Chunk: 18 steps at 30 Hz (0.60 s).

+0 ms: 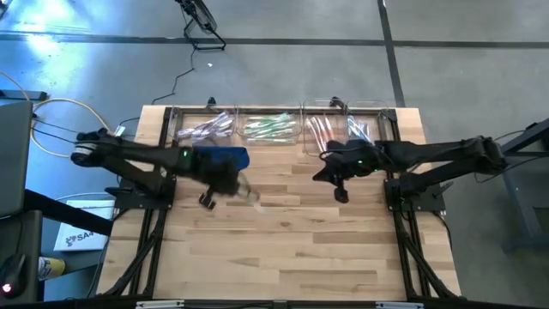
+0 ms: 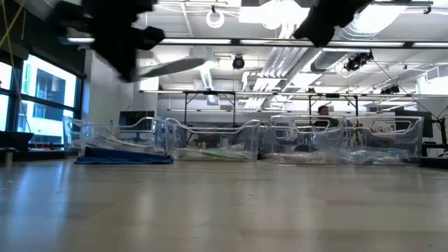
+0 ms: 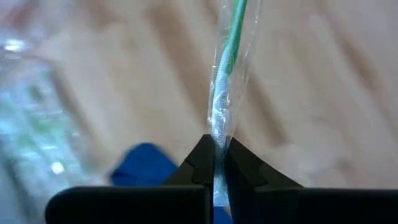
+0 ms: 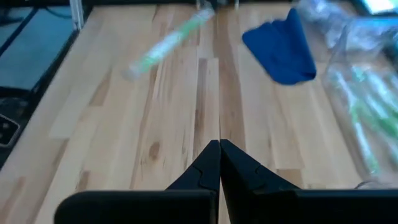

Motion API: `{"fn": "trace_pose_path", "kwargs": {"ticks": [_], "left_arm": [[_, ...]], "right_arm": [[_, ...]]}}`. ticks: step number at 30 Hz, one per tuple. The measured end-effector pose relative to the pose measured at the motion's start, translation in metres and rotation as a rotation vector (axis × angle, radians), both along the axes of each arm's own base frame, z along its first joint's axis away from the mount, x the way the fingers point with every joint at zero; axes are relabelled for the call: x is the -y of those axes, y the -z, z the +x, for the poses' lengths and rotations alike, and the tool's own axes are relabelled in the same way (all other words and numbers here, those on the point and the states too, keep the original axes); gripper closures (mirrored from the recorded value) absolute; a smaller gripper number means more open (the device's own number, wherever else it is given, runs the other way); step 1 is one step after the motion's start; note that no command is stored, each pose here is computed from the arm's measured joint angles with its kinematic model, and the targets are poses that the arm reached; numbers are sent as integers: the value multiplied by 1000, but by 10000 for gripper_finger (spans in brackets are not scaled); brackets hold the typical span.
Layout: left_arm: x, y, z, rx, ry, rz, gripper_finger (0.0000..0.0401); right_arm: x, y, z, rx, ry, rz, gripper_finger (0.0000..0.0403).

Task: Pick & Place Toothbrushes
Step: Put the green toothbrush into the middle left transparent bin

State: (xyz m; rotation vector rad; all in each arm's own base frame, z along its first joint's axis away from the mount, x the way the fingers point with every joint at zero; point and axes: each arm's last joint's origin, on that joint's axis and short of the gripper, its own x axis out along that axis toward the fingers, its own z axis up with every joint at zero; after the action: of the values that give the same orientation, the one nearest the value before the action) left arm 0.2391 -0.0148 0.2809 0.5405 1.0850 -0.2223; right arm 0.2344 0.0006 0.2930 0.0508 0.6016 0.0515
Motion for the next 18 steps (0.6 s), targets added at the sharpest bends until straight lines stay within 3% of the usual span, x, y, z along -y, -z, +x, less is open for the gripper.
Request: {"fn": "trace_pose_path", "kwargs": {"ticks": [5, 12, 18], "left_arm": [[-51, -18, 12, 158, -109, 67, 393], [-119, -33, 14, 401, -358, 140, 393], [-167, -19, 12, 396, -461, 138, 393]], "right_arm": [[-5, -9, -12, 24, 42, -29, 400], [-8, -10, -16, 14, 88, -55, 400], [-6, -10, -16, 16, 150, -73, 400]]}}
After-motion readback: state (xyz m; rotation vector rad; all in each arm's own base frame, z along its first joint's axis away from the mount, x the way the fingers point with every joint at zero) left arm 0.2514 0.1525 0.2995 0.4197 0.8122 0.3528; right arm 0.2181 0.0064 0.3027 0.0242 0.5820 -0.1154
